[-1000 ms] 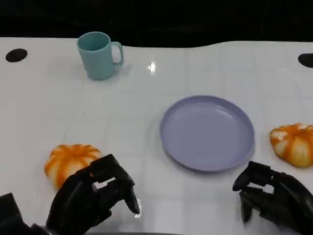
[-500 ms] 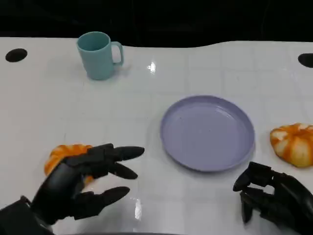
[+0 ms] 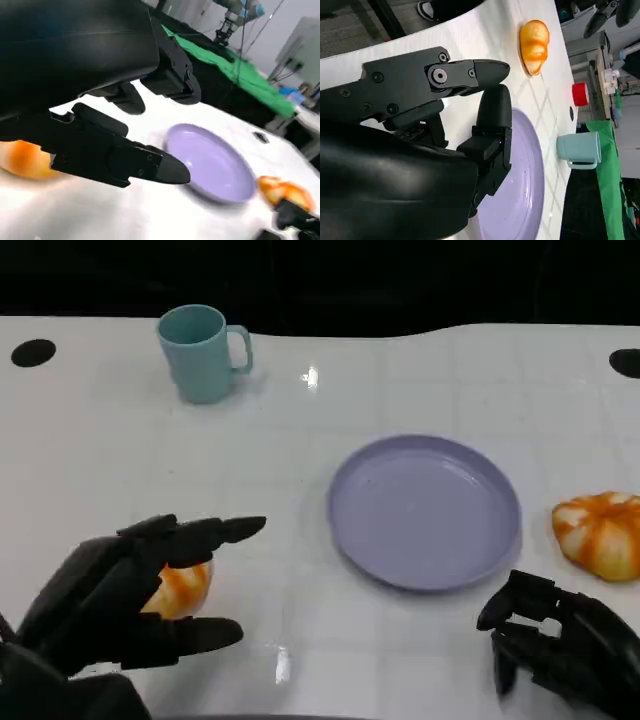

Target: Grasp the bread from the table and place it into the plate.

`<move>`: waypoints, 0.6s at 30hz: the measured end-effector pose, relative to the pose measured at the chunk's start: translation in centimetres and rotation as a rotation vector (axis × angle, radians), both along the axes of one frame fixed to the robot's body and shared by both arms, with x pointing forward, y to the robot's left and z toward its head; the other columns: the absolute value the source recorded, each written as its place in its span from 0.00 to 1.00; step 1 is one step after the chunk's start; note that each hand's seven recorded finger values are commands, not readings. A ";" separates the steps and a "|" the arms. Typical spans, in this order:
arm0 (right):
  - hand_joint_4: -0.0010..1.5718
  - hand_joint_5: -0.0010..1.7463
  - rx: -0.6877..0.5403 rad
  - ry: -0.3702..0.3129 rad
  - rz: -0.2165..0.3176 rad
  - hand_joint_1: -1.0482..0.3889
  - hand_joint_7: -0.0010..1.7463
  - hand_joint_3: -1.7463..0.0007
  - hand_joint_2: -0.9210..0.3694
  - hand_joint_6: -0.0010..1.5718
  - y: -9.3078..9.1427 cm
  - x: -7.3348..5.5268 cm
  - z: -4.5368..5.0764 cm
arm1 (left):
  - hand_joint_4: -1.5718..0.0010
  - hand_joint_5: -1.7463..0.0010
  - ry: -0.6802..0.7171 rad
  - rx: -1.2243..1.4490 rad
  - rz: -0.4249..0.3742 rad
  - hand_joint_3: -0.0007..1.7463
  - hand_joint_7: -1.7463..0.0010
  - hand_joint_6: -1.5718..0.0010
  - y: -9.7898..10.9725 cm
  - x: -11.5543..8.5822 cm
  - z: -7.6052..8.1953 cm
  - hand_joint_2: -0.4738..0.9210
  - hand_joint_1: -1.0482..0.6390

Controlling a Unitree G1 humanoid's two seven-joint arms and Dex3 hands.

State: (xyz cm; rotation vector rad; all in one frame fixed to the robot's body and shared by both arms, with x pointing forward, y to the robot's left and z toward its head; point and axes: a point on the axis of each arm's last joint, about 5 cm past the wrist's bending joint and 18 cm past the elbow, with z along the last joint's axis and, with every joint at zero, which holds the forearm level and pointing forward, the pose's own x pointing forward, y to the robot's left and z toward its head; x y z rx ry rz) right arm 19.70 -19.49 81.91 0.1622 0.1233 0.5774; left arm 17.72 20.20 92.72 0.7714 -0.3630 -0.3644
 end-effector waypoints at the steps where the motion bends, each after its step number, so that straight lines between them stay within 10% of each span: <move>1: 0.41 1.00 -0.001 0.000 0.000 0.37 0.76 0.86 0.00 0.44 0.0 0.0 0.01 | 0.78 0.90 -0.011 0.030 0.010 0.07 1.00 0.72 0.0 -0.1 0.2 1.00 0.26; 18: 0.43 1.00 0.000 0.005 0.000 0.37 0.77 0.86 0.00 0.44 0.0 0.0 0.05 | 0.85 0.99 -0.042 0.596 0.166 0.00 1.00 0.81 -0.6 -0.6 2.3 0.94 0.31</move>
